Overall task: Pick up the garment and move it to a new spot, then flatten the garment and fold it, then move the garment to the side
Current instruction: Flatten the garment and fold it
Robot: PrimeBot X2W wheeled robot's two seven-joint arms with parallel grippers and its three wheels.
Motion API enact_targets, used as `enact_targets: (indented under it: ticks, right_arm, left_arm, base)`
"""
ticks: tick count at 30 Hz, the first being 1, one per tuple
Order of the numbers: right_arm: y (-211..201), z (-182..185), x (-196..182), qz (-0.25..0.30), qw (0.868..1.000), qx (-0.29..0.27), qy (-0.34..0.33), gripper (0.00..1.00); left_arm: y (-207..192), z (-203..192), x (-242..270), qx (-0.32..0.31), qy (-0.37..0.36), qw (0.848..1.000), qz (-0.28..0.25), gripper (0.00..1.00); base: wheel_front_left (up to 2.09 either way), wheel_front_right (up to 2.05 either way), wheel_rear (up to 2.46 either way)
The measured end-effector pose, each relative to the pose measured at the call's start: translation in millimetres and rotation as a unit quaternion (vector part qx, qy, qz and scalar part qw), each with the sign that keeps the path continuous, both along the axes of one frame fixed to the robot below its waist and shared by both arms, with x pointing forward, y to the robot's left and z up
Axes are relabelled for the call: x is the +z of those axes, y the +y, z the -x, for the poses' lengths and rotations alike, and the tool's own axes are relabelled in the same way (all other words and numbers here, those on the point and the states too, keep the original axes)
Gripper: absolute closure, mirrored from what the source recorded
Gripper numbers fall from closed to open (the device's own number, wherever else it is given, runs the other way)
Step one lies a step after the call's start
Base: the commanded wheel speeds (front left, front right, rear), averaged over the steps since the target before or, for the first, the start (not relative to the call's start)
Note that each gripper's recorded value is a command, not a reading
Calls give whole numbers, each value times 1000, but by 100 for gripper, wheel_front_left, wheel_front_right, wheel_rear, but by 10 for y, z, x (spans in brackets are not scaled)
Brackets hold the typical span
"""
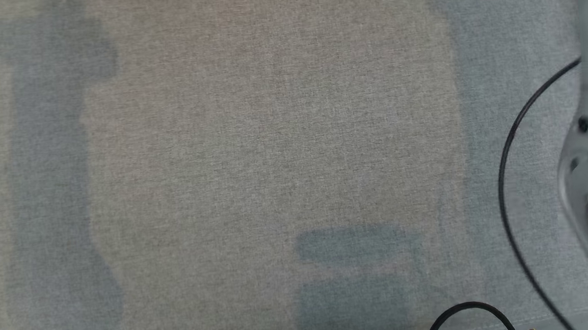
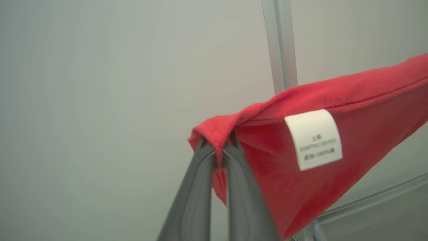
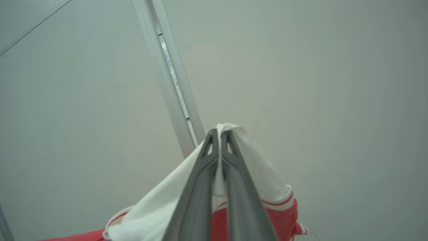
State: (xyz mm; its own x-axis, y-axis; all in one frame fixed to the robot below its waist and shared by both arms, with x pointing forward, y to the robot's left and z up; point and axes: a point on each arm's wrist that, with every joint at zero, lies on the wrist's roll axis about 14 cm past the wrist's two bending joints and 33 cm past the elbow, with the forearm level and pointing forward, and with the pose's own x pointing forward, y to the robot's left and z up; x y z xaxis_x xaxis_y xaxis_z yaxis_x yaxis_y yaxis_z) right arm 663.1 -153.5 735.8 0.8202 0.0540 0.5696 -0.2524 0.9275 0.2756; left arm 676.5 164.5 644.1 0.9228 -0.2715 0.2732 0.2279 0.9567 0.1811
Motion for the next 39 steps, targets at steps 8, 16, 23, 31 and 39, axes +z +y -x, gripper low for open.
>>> enact_targets:
  ticks: [8,16,23,31,39]
  right_arm:
    - [-359,817,-2195,-25,974,-16,223,100]
    - [-669,1830,-2771,-80,948,-50,303,100]
    - [-736,2460,-2759,-102,942,-53,315,100]
    - [-824,3170,-2886,-111,926,-57,357,100]
    - [-950,3410,-2840,-125,921,-69,364,100]
  left_arm:
    - [-63,761,-1853,-16,189,982,13,100]
    - [-91,1683,-2262,-14,250,967,42,100]
    - [-98,2507,-2426,-10,286,958,24,100]
    - [-221,3365,-2555,27,336,937,89,100]
    - [-349,3700,-2481,31,365,923,118,100]
  base:
    - [0,0,0]
    - [0,0,0]
    - [0,0,0]
    - [0,0,0]
    - [0,0,0]
